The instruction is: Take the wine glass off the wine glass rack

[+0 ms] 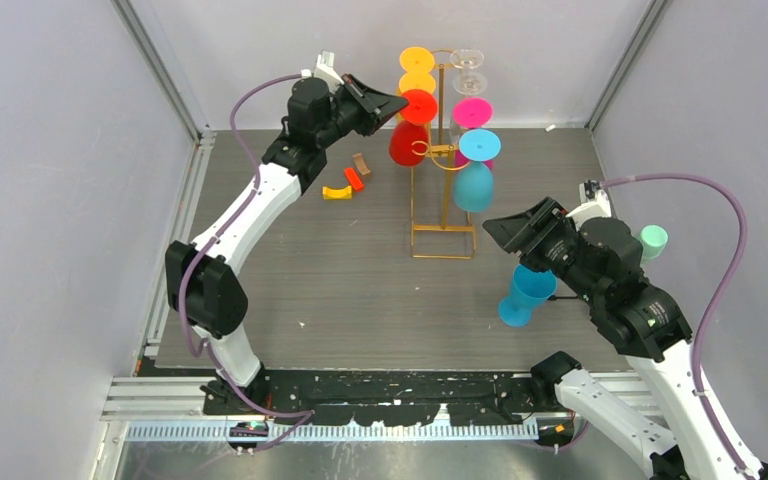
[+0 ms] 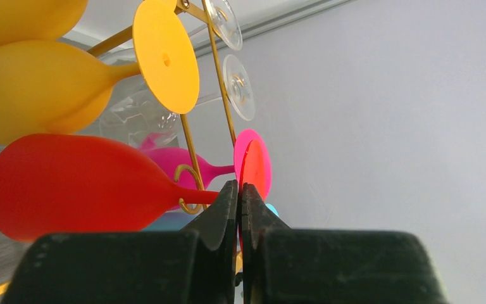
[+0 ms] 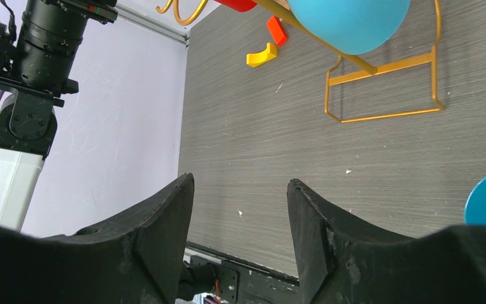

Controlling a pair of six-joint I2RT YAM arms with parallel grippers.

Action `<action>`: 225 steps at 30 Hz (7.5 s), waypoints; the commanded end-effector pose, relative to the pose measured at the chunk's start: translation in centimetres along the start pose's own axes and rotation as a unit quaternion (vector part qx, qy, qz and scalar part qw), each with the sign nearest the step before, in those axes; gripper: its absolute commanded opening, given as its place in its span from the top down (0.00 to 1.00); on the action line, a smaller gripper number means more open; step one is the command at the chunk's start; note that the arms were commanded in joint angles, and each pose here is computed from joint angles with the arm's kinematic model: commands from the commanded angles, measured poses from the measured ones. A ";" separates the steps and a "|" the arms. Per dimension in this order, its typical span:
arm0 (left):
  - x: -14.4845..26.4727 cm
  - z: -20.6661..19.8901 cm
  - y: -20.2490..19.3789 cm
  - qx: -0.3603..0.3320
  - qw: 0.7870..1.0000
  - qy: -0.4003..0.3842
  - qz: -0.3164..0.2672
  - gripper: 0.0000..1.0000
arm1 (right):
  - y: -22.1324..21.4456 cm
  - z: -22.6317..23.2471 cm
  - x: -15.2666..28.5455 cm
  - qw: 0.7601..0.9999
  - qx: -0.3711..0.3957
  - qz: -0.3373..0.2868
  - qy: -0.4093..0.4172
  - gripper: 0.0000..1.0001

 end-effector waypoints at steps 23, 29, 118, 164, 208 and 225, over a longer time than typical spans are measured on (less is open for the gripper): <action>-0.6 0.3 3.0 -0.016 1.000 -0.002 -0.020 1.00 | 1.0 1.5 0.8 0.999 -0.009 -0.024 0.034 0.38; 1.0 0.1 4.0 -0.018 0.999 -0.006 -0.031 1.00 | 0.9 1.6 0.7 0.999 -0.008 -0.022 0.037 0.37; 26.2 -0.1 -6.1 0.269 0.951 -0.050 -0.141 0.05 | -6.7 11.4 -1.9 0.930 0.001 0.077 0.360 1.00; 27.3 8.0 -7.4 -0.258 0.935 0.244 0.013 0.00 | -11.1 -10.8 -3.1 0.821 0.377 0.324 -0.281 0.98; 13.1 -0.3 -0.5 -0.215 0.972 0.092 -0.024 0.00 | -2.7 5.6 -3.3 0.976 0.210 0.031 -0.041 0.44; -4.1 0.3 4.4 -0.154 0.987 0.024 -0.037 0.11 | -4.1 5.4 -1.7 0.988 0.142 0.064 0.006 0.45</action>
Point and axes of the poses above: each gripper's point midway between its finger pads, its own x axis back along the fingers, its own z axis along the line the jaws close on, y = z × x, the point moved 3 cm from there along x, back along the fingers, and after that the axes turned 11 degrees about -x, right-handed, at the moved point
